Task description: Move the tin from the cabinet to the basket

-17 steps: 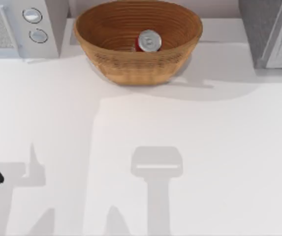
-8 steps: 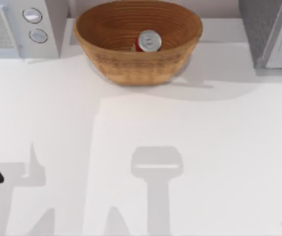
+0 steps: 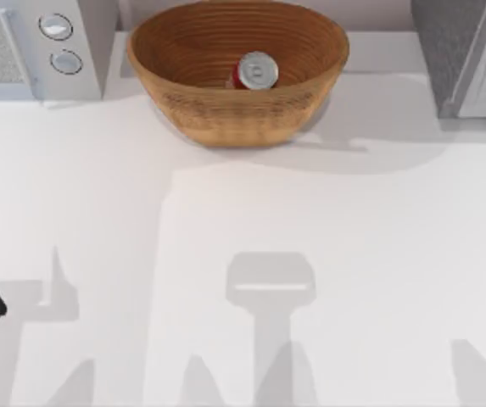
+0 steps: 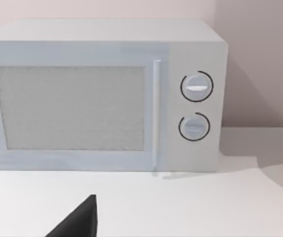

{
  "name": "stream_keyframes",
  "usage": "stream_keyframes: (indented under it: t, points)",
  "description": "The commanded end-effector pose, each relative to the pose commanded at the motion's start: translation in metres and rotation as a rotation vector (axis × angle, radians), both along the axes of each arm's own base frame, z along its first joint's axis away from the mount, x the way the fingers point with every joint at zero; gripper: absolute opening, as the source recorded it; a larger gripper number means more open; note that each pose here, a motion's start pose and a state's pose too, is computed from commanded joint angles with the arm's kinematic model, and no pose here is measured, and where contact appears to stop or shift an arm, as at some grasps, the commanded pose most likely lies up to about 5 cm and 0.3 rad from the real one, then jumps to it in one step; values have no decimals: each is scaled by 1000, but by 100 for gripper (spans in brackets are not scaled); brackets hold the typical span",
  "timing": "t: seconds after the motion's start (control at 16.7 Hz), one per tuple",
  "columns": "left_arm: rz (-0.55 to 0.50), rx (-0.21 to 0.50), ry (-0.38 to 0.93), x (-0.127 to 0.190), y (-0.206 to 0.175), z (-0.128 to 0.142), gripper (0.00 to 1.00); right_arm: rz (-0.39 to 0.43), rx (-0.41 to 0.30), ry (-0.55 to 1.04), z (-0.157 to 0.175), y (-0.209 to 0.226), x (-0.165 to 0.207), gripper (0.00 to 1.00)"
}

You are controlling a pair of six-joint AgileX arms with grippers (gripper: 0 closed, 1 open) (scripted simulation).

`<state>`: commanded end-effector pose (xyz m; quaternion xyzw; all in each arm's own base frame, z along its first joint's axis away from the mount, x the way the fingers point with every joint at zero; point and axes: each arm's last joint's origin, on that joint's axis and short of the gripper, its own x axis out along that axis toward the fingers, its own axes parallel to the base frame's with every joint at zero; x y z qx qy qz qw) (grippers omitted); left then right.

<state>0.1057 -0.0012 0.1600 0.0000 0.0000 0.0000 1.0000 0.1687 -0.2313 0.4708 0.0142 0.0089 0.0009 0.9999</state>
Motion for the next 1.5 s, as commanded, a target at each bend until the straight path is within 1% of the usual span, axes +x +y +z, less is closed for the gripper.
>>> stream_keyframes:
  t: [0.12, 0.24, 0.66, 0.9, 1.14, 1.32, 1.5]
  points:
    - [0, 0, 0, 0, 0, 0, 100, 1, -12, -7, 23, 18, -8, 100]
    - [0, 0, 0, 0, 0, 0, 100, 1, -22, -13, 37, 29, -14, 100]
    - [0, 0, 0, 0, 0, 0, 100, -1, -26, -16, 39, 32, -13, 100]
    - [0, 0, 0, 0, 0, 0, 100, 5, -22, -23, 41, 54, 11, 100]
    - [0, 0, 0, 0, 0, 0, 100, 3, -9, -27, 40, 98, 47, 100]
    - [0, 0, 0, 0, 0, 0, 100, -1, -1, -27, 40, 144, 70, 100]
    - [0, 0, 0, 0, 0, 0, 100, -4, 2, -23, 39, 196, 83, 100]
